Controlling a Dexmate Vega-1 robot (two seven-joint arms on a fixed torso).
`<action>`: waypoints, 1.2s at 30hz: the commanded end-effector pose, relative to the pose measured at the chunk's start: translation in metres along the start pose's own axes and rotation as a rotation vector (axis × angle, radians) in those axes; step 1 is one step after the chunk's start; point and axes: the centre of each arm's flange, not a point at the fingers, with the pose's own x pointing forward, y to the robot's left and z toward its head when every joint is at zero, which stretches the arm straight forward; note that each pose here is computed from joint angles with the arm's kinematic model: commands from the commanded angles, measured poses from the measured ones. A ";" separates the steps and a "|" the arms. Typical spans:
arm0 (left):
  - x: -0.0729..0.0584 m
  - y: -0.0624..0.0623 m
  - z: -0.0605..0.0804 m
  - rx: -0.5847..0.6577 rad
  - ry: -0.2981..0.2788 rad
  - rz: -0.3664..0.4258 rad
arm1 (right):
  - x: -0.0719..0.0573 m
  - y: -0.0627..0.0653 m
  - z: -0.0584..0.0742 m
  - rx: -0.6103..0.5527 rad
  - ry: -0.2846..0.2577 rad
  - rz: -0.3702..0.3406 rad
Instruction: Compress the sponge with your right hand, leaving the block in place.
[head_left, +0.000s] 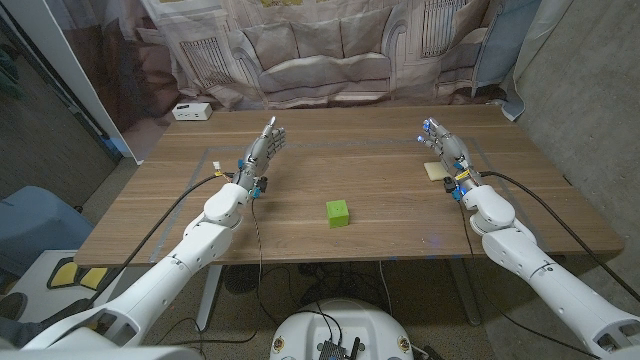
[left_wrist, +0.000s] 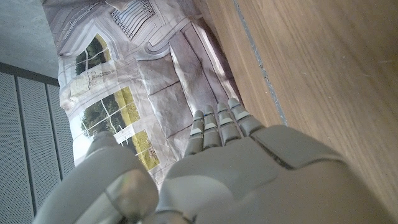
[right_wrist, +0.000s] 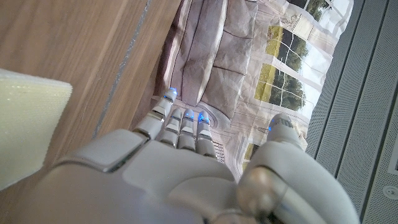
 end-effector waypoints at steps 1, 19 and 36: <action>-0.011 0.003 0.018 0.052 -0.031 -0.016 | -0.012 0.005 0.016 -0.073 -0.044 -0.033; -0.026 0.013 0.030 0.086 -0.079 -0.021 | -0.043 0.000 0.036 -0.164 -0.064 -0.116; -0.028 0.009 0.029 0.075 -0.108 -0.026 | -0.059 -0.009 0.046 -0.315 -0.051 -0.192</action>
